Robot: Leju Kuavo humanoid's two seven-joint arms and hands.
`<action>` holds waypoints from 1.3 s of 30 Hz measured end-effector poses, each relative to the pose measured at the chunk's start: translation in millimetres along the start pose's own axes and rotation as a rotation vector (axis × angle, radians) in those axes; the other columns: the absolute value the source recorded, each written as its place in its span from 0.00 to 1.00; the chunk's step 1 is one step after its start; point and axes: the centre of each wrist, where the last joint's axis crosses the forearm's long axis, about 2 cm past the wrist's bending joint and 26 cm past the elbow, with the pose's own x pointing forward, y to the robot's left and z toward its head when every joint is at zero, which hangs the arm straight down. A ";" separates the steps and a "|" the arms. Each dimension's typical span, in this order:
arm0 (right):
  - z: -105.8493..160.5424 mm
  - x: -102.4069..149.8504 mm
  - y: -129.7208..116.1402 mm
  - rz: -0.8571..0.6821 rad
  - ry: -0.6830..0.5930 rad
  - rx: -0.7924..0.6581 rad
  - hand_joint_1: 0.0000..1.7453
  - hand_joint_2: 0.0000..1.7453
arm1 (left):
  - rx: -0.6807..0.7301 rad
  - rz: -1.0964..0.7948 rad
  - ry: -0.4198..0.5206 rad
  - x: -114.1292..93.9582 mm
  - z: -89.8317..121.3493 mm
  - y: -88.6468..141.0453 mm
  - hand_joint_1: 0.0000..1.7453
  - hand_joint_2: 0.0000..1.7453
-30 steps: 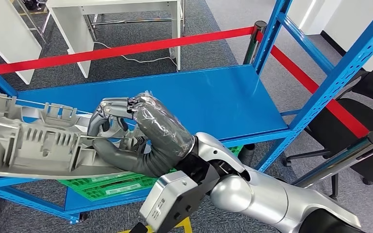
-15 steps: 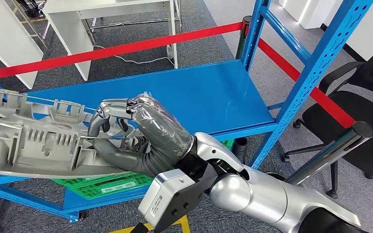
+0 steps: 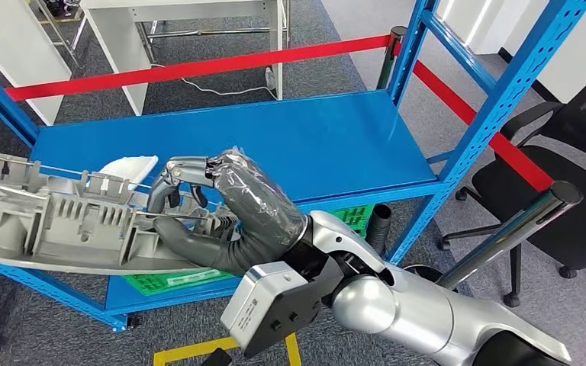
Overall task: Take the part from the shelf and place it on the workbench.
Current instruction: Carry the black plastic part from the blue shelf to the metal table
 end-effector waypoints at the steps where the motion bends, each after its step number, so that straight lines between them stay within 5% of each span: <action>1: 1.0 -0.6 0.6 -0.002 0.006 -0.002 1.00 1.00 | 0.000 -0.001 0.001 -0.4 0.1 0.1 0.00 1.00; 39: 21.6 -33.3 8.7 -0.058 0.175 -0.054 1.00 1.00 | 0.020 -0.008 0.014 2.0 -1.4 14.4 0.00 1.00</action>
